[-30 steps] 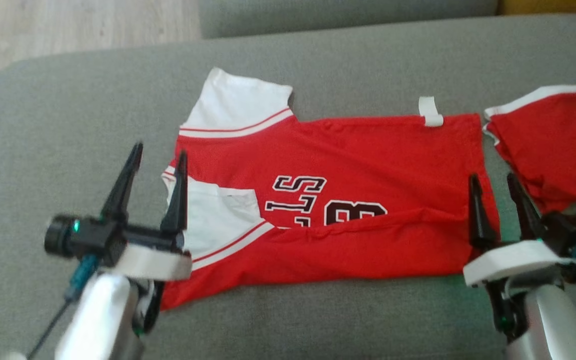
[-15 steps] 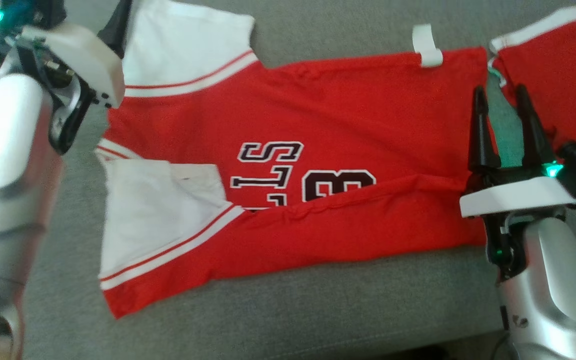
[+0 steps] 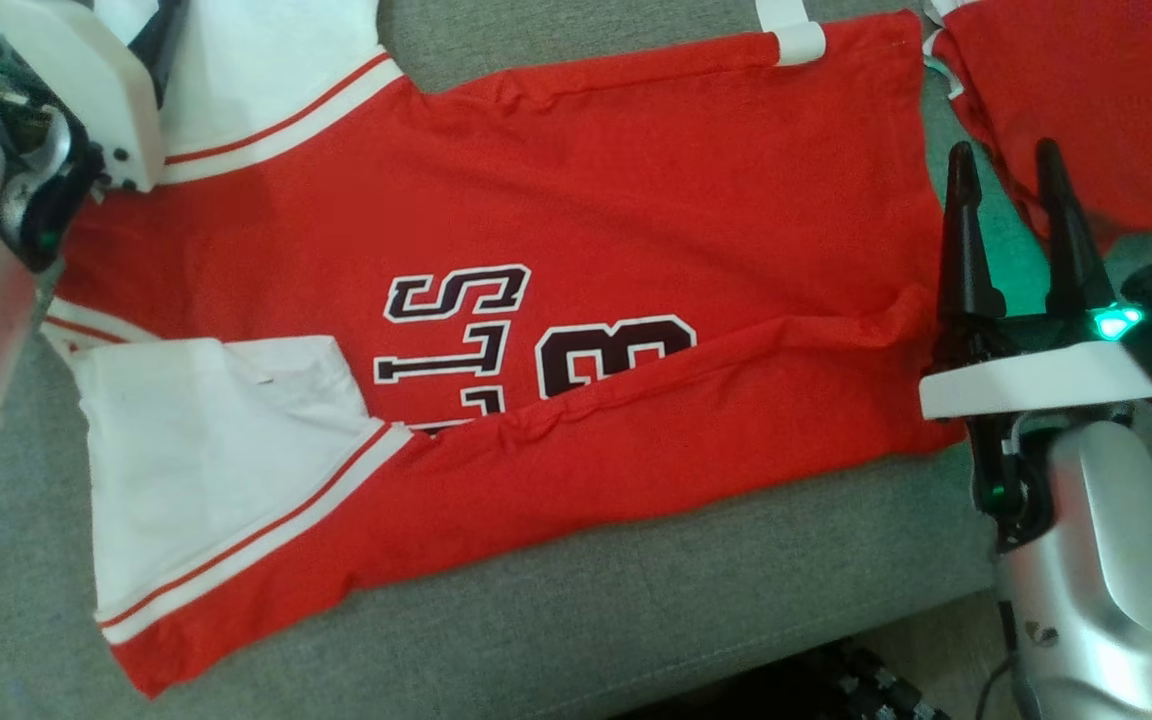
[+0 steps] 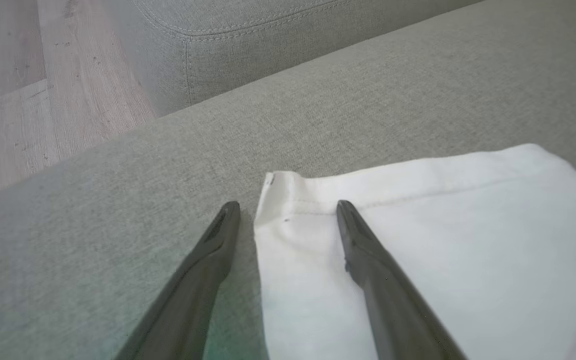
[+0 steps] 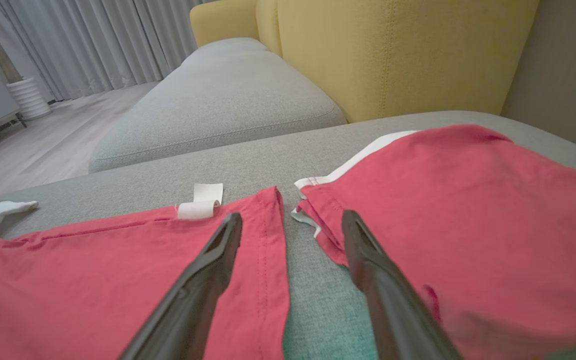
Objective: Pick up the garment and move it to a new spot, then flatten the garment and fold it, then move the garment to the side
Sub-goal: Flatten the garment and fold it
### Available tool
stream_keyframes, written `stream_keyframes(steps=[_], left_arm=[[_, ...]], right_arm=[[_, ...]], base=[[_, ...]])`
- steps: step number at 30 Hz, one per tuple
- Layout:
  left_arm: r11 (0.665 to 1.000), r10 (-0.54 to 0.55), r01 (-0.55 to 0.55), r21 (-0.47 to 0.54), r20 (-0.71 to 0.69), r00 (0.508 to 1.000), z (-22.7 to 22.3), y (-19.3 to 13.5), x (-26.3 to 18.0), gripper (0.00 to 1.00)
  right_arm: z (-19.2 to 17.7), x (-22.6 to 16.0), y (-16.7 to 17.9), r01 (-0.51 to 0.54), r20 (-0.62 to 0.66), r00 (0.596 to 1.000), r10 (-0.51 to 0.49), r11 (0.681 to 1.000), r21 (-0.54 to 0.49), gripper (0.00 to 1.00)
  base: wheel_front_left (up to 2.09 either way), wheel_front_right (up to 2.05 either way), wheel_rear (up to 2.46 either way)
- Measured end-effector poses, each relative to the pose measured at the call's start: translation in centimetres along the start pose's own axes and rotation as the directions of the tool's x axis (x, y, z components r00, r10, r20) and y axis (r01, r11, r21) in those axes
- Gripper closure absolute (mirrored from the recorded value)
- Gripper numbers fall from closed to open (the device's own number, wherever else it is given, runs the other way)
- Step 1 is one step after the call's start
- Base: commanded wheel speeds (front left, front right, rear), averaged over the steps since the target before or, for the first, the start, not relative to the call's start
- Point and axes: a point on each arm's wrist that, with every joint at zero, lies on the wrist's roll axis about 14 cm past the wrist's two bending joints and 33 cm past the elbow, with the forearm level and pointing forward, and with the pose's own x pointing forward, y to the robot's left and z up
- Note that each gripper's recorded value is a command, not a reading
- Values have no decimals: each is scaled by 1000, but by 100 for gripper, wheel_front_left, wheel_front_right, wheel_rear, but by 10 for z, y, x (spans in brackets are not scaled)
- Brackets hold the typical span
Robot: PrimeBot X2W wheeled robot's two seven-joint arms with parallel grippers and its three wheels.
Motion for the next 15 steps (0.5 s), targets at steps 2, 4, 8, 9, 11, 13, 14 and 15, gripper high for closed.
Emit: stream_keyframes(steps=[2, 4, 8, 9, 11, 13, 14, 15], left_arm=[[1000, 6, -6, -7, -15, 1000, -1, 4, 2, 0], [1000, 16, -16, -4, -19, 1000, 1, 9, 4, 0], [1000, -1, 0, -23, -41, 999, -1, 6, 7, 100], [1000, -6, 6, -20, -41, 999, 0, 5, 6, 100], [1000, -15, 14, -23, -39, 999, 1, 2, 3, 100], [999, -15, 15, -37, -15, 1000, 5, 2, -2, 100], [999, -13, 14, -49, 5, 1000, 8, 2, -6, 100], [998, -11, 12, -61, 26, 1000, 10, 2, -10, 100]], right_arm=[[-1, 0, 1, -3, 0, 1000, 3, 1000, -1, 0], [-3, -1, 3, -9, -4, 1000, 9, 1000, -2, 0], [-4, 0, 1, -4, -7, 1000, 4, 1000, -3, 0], [-4, 0, 0, -1, -6, 1000, 1, 1000, -2, 0], [-1, 0, -1, 3, 0, 1000, -3, 1000, -2, 0], [1, 0, 0, 0, 6, 1000, 0, 1000, -10, 0], [3, 0, 1, -4, 10, 1000, 4, 1000, -16, 0], [5, 0, 2, -9, 11, 1000, 9, 1000, -24, 0]], base=[[0, 0, 0], [0, 0, 0], [0, 0, 0], [0, 0, 0], [0, 0, 0], [0, 0, 0], [0, 0, 0], [0, 0, 0]])
